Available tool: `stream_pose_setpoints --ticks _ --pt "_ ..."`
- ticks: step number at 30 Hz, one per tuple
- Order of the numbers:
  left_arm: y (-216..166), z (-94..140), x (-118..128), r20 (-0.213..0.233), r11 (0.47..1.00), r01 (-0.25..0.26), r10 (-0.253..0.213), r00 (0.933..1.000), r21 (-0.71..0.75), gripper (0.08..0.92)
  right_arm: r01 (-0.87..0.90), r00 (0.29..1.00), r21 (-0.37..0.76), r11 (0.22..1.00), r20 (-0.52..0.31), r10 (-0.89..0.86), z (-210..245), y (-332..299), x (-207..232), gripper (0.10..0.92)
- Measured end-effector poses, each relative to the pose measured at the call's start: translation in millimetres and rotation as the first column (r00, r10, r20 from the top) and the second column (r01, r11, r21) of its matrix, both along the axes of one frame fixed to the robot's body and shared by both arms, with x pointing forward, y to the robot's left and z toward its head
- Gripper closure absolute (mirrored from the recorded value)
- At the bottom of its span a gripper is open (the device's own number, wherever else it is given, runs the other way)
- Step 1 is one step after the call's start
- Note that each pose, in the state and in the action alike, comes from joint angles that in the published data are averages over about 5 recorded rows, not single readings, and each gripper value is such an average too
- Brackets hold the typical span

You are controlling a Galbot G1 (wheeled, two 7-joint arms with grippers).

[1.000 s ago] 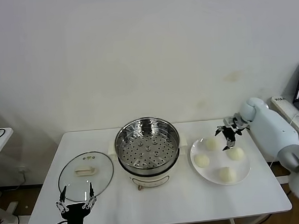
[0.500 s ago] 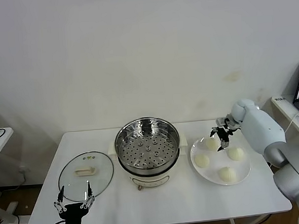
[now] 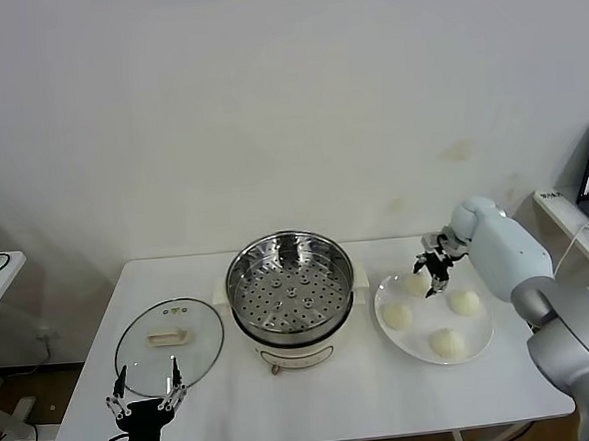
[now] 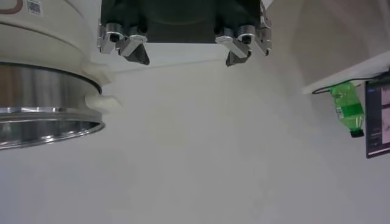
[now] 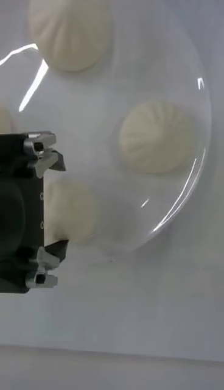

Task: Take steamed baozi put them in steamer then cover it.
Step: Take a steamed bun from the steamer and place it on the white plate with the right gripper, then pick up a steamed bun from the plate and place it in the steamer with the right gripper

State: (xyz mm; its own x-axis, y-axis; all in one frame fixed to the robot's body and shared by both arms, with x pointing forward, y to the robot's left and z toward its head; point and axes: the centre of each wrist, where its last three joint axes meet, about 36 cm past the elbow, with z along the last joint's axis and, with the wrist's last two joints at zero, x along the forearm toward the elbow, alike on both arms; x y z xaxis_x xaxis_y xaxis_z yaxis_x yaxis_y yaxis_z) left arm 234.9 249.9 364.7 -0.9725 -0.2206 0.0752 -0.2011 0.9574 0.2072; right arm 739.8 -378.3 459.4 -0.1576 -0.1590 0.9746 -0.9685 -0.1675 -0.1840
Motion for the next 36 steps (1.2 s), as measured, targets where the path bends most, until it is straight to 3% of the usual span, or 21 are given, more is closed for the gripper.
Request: stream_pose_setpoints --ticks 10,19,28,36 --pt "-0.7 0.3 -1.7 0.007 1.000 0.000 0.000 1.0000 -0.003 0.177 0.008 1.000 0.005 1.000 0.014 -0.008 0.1 -8.3 -1.8 0.449" --pt "-2.0 1.2 -3.4 0.009 1.000 0.000 0.000 1.0000 -0.004 0.177 0.004 0.998 0.014 1.000 0.060 -0.004 19.7 -14.9 0.7 0.462" --pt "-1.0 0.2 -2.2 0.008 1.000 -0.002 0.002 1.0000 0.002 0.177 -0.038 0.983 0.025 0.999 0.183 0.033 94.1 -12.9 14.2 0.462" --pt "0.9 -4.3 -0.5 0.002 1.000 -0.007 0.007 1.0000 0.003 0.177 -0.145 0.944 0.035 0.989 0.303 0.128 176.9 25.0 30.0 0.462"
